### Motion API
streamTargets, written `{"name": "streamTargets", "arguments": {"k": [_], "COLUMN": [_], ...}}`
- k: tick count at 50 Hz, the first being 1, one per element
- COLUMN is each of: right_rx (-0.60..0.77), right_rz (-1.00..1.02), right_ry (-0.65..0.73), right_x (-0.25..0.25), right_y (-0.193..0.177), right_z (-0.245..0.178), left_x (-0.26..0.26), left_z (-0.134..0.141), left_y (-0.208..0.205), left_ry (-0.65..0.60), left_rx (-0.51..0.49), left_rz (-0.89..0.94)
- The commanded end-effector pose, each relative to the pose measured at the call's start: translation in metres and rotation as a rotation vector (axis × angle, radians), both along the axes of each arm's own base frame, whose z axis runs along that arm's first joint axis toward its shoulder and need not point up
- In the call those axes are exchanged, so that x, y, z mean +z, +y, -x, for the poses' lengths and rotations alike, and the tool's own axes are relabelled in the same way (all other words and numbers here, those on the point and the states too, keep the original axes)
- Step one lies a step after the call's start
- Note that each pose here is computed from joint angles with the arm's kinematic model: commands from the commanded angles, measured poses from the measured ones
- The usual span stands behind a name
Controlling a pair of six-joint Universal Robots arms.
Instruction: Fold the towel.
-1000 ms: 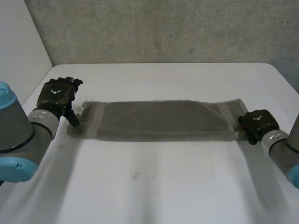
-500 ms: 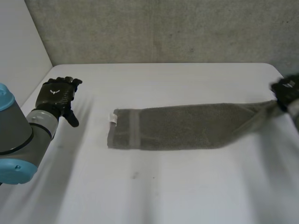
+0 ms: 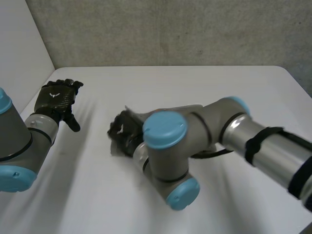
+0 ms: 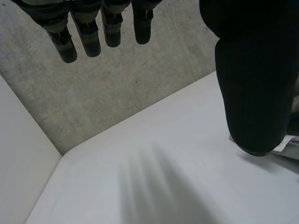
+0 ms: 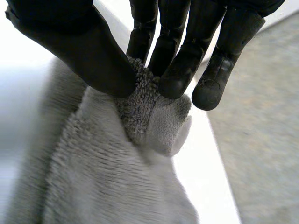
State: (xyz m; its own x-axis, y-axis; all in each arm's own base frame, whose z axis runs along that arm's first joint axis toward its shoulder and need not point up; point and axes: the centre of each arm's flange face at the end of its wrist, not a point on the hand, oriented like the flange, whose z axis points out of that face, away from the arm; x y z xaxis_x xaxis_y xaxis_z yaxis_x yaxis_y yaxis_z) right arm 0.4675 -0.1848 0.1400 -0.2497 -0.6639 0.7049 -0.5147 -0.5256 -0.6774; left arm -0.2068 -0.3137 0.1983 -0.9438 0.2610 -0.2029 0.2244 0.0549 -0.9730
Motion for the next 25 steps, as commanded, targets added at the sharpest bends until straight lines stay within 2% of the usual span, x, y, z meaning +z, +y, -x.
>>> {"name": "streamTargets", "arguments": {"k": [1,8,12,16,18,25], "right_rx": [0.018,-0.046,-0.165,-0.261,-0.345,-0.458], "right_rz": [-0.011,-0.057,-0.208,-0.309,-0.384,-0.43], "right_ry": [-0.003,-0.078,-0.187,-0.225,-0.222,-0.209], "right_x": [0.003,0.046,0.068,0.067,0.054,0.014], "right_y": [0.007,-0.004,-0.024,-0.04,-0.05,-0.071], "right_z": [-0.001,0.017,0.055,0.083,0.111,0.156], "left_x": [-0.001,-0.002,-0.001,0.004,0.005,0.005], "left_z": [0.0,0.004,0.005,0.008,0.01,0.019], "left_y": [0.001,0.003,0.004,0.008,0.009,0.015], "left_ry": [0.001,0.0,-0.001,0.002,0.003,0.002], "left_rx": [-0.002,-0.013,-0.016,-0.028,-0.033,-0.062], "left_rz": [0.005,0.008,0.016,0.028,0.033,0.035]}}
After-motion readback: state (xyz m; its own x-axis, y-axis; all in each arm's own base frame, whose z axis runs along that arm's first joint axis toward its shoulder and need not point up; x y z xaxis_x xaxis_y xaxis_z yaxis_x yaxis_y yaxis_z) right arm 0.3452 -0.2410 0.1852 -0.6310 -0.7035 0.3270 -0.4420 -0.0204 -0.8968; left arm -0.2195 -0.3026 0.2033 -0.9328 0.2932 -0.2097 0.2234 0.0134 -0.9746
